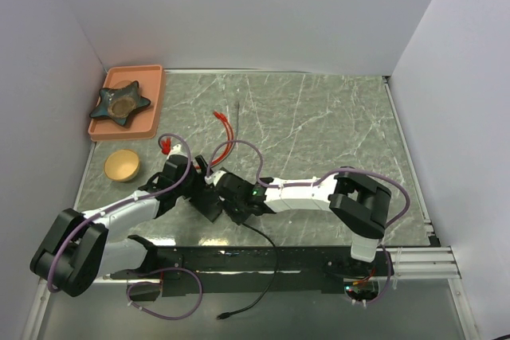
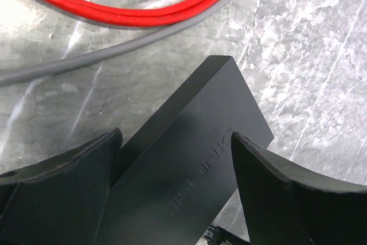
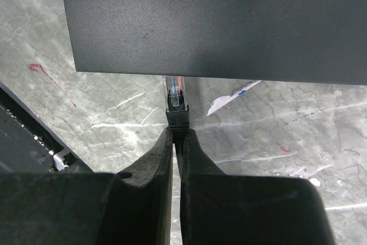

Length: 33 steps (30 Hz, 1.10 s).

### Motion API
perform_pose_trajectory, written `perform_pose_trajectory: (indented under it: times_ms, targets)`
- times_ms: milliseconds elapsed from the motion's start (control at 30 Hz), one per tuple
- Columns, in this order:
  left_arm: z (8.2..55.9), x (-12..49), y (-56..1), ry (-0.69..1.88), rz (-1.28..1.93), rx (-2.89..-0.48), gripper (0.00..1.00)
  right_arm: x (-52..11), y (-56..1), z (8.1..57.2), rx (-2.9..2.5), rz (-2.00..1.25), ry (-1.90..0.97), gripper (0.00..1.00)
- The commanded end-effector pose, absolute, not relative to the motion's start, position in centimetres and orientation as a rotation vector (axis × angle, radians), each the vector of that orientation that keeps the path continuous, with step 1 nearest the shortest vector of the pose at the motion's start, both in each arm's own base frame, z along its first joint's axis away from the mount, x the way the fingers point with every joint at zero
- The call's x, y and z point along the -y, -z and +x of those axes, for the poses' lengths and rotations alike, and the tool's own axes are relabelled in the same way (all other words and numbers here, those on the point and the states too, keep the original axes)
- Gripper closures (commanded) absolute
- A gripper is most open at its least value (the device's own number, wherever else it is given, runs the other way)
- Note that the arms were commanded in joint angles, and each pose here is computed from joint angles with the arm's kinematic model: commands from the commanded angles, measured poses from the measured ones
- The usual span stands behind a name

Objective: Insert the plug into the switch port

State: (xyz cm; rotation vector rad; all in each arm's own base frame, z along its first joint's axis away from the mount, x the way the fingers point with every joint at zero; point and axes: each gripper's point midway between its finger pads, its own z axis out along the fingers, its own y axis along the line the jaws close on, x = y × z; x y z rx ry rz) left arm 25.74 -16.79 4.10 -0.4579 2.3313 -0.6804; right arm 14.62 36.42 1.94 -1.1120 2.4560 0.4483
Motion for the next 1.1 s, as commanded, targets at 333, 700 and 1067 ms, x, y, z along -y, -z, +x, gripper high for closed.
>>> perform_pose_trajectory:
  times_ms: [333,700,1067]
  targets:
    - [24.2,16.5,-2.8,0.685,-0.525,-2.385,0.13,-38.1,-2.5,13.8,-2.448,-1.145,-0.51,1.0]
    - [24.0,15.8,-2.3,0.663,-0.561,-2.391,0.12,-38.2,-2.6,12.5,-2.446,-1.176,-0.577,1.0]
    - [24.0,15.9,-2.7,0.681,-0.559,-2.378,0.12,-38.6,-1.7,12.9,-2.472,-1.166,-0.523,1.0]
